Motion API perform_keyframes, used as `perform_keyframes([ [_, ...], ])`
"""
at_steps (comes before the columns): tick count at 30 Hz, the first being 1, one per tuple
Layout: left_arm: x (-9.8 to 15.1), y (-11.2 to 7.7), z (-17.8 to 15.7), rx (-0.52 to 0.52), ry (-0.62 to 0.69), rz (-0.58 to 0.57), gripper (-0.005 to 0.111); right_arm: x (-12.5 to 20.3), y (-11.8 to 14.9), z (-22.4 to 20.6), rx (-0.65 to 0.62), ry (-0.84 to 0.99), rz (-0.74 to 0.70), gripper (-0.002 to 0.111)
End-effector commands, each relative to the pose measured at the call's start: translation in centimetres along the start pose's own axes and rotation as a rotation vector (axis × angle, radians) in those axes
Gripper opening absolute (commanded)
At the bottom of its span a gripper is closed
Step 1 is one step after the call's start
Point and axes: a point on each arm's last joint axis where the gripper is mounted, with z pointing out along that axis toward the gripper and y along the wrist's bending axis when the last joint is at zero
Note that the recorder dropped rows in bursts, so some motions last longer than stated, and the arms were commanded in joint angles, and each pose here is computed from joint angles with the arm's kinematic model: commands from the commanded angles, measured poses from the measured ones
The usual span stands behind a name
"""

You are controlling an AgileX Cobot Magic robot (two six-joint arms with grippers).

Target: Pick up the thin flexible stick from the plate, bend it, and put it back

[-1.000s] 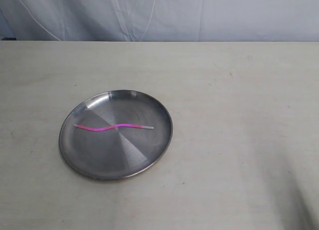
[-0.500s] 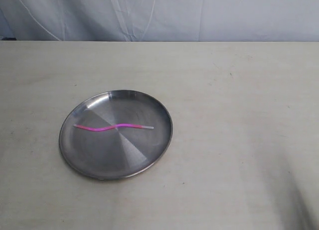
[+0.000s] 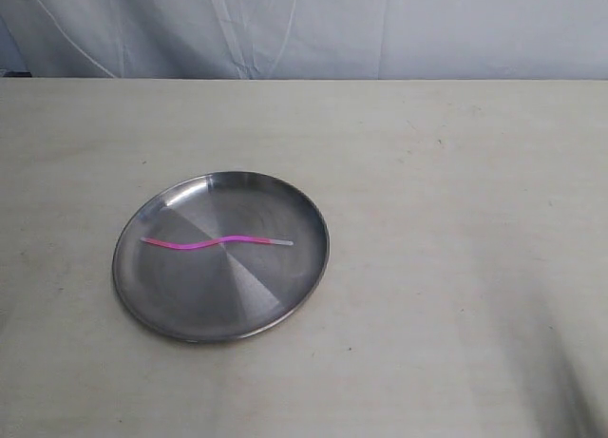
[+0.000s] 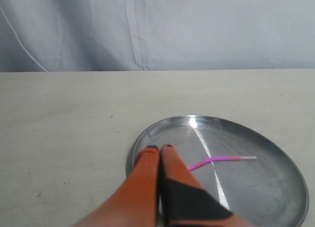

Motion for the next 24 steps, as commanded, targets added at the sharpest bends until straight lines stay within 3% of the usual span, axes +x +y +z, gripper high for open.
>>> perform_keyframes([
  [1, 0.09, 0.0, -0.01, 0.002, -0.003, -0.002, 0.0, -0.01, -0.01, 0.01, 0.001, -0.015, 0.003, -0.001],
  [20, 0.07, -0.01, -0.01, 0.003, -0.005, -0.002, 0.0, 0.01, 0.05, 0.01, -0.006, -0.013, 0.021, -0.001],
  [24, 0.04, 0.24, -0.02, -0.041, -0.011, -0.009, 0.0, 0.01, 0.05, 0.01, -0.006, -0.013, 0.021, -0.001],
])
